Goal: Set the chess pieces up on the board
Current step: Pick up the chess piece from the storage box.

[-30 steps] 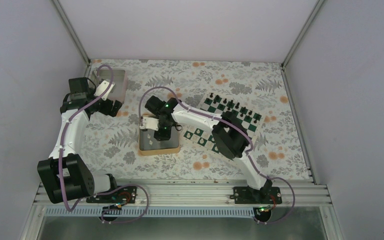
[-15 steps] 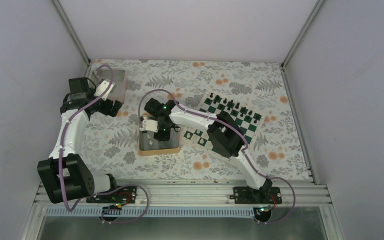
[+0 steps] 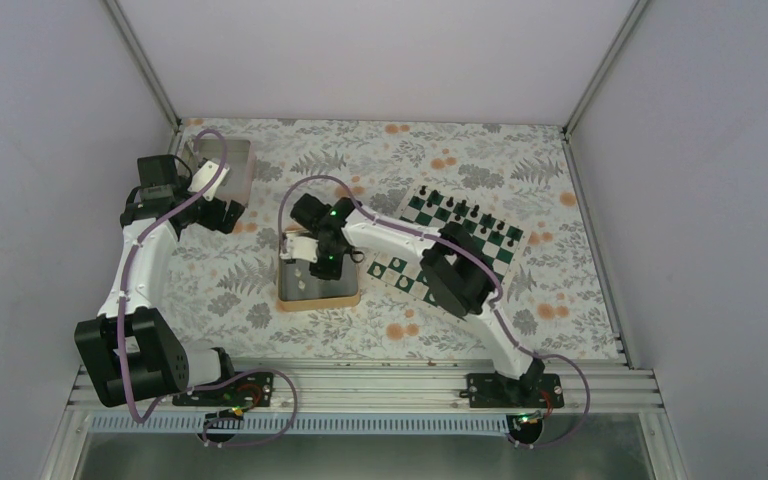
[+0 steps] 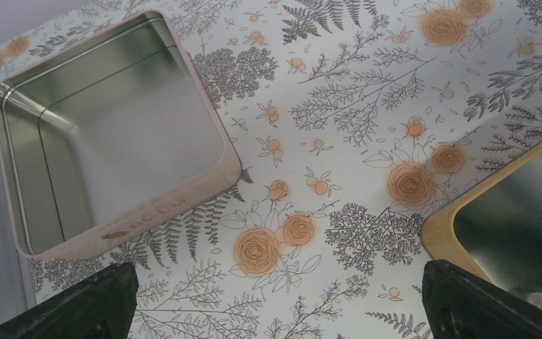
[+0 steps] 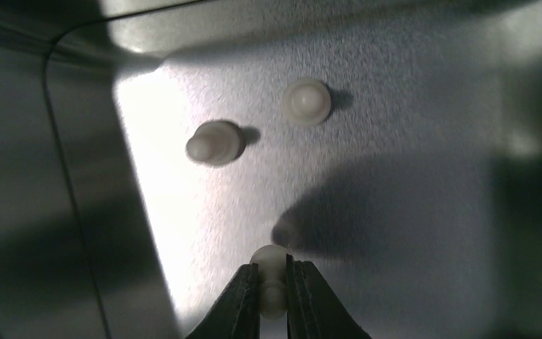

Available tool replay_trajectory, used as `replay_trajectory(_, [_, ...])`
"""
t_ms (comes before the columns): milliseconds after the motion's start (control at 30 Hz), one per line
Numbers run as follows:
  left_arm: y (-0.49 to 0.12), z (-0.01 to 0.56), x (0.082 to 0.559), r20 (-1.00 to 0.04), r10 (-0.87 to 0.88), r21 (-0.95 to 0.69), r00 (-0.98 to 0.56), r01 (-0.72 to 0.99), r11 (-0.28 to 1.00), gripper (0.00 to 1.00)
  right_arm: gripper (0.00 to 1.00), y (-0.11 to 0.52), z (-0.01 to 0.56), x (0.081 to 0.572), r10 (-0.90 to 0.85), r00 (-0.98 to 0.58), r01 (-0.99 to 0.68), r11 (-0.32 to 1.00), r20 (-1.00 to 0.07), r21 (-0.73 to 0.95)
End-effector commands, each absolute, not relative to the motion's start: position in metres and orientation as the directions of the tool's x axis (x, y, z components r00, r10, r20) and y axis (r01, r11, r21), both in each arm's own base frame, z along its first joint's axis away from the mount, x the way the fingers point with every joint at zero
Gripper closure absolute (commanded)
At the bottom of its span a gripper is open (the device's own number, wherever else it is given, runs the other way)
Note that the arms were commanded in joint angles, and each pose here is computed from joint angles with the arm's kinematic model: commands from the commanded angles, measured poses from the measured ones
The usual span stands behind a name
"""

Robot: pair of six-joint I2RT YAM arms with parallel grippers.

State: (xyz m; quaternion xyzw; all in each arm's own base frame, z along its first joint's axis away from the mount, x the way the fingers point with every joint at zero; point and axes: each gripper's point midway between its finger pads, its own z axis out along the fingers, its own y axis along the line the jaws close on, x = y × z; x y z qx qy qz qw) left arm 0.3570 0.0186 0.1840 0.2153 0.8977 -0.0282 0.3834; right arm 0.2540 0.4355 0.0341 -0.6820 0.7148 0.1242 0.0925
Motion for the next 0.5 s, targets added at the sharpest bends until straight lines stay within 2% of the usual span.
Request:
replay_trajectory(0, [0.017, 0.193, 0.357, -0.721, 0.374, 0.128, -0.583, 0.418, 0.899, 0.0, 0.89, 0.424, 0.095, 0.262, -0.923, -0.067, -0.997, 0.075, -0.378, -0.008])
replay_trajectory(267, [0.017, 0.194, 0.358, -0.722, 0.374, 0.129, -0.582, 0.419, 0.899, 0.0, 0.89, 0.366, 0.166, 0.278, -0.883, -0.158, -0.975, 0.209, -0.441, -0.07])
replay_trajectory(467, [0.017, 0.195, 0.358, -0.722, 0.374, 0.13, -0.582, 0.417, 0.899, 0.0, 0.89, 0.291, 0.16, 0.287, -0.872, -0.286, -0.934, 0.346, -0.397, -0.086])
